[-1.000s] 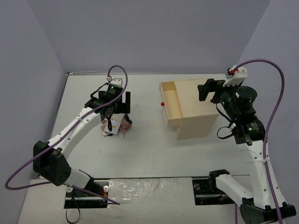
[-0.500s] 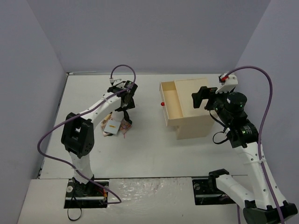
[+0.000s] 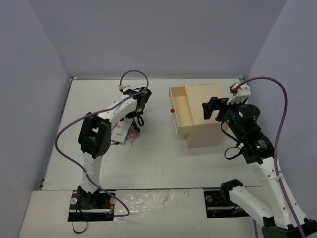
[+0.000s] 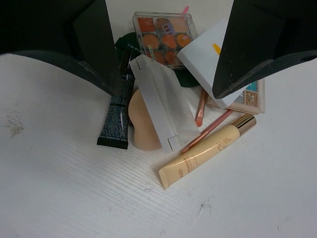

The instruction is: Organize the makeup

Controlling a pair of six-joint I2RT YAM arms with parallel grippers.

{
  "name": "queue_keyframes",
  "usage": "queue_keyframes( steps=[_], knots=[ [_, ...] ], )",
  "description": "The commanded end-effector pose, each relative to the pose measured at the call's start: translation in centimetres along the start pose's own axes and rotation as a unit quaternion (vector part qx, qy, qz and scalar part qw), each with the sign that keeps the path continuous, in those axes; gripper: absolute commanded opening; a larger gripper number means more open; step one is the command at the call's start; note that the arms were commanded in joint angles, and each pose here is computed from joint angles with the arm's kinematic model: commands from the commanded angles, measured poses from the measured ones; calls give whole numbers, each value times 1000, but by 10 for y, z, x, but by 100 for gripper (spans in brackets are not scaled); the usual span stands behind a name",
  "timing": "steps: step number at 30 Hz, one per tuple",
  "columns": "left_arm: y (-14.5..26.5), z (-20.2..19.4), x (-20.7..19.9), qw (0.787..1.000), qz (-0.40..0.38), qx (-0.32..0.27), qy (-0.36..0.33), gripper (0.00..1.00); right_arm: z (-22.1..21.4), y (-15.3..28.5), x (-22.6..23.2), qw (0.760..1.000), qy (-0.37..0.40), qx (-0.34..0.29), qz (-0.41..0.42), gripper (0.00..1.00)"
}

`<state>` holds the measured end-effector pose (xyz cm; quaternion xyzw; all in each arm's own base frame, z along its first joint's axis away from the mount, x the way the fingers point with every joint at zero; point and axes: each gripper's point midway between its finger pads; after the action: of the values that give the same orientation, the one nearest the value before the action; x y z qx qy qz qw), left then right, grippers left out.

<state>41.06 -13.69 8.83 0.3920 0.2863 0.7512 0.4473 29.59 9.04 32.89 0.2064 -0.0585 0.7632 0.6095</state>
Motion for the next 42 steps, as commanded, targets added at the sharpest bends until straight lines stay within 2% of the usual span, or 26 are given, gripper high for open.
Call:
queue_keyframes(
  steps=[1, 8, 15, 24, 37, 39, 42],
  knots=[
    [11, 14, 4, 1000, 13, -13, 18, 68, 23, 1, 6, 999, 9, -49, 7, 100],
    [9, 14, 3, 1000, 18, -10, 17, 58, 19, 0, 6, 999, 12, -45, 9, 100],
    [7, 9, 1, 1000, 17, -1, 15, 37, 19, 0, 2, 999, 12, -48, -3, 100],
    [14, 9, 8, 1000, 13, -3, 17, 15, 19, -2, 0, 999, 12, -48, -9, 100],
    [58, 25, 45, 999, 7, -32, 28, 6, 22, 0, 0, 998, 12, -53, -10, 100],
    [72, 30, 52, 998, -6, -46, 34, 1, 23, 0, 1, 998, 11, -54, -8, 100],
    [104, 43, 52, 994, -60, -81, 31, 0, 27, 4, 1, 998, 10, -61, -9, 100]
  ],
)
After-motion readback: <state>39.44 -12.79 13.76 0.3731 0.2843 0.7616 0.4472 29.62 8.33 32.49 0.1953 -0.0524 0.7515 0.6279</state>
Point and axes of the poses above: each gripper's point midway between its finger pads, its own y axis back along the fingers, its own x axis along the line the jaws close on, z = x × y, and after that the axes turned 15 degrees about -y, right-handed
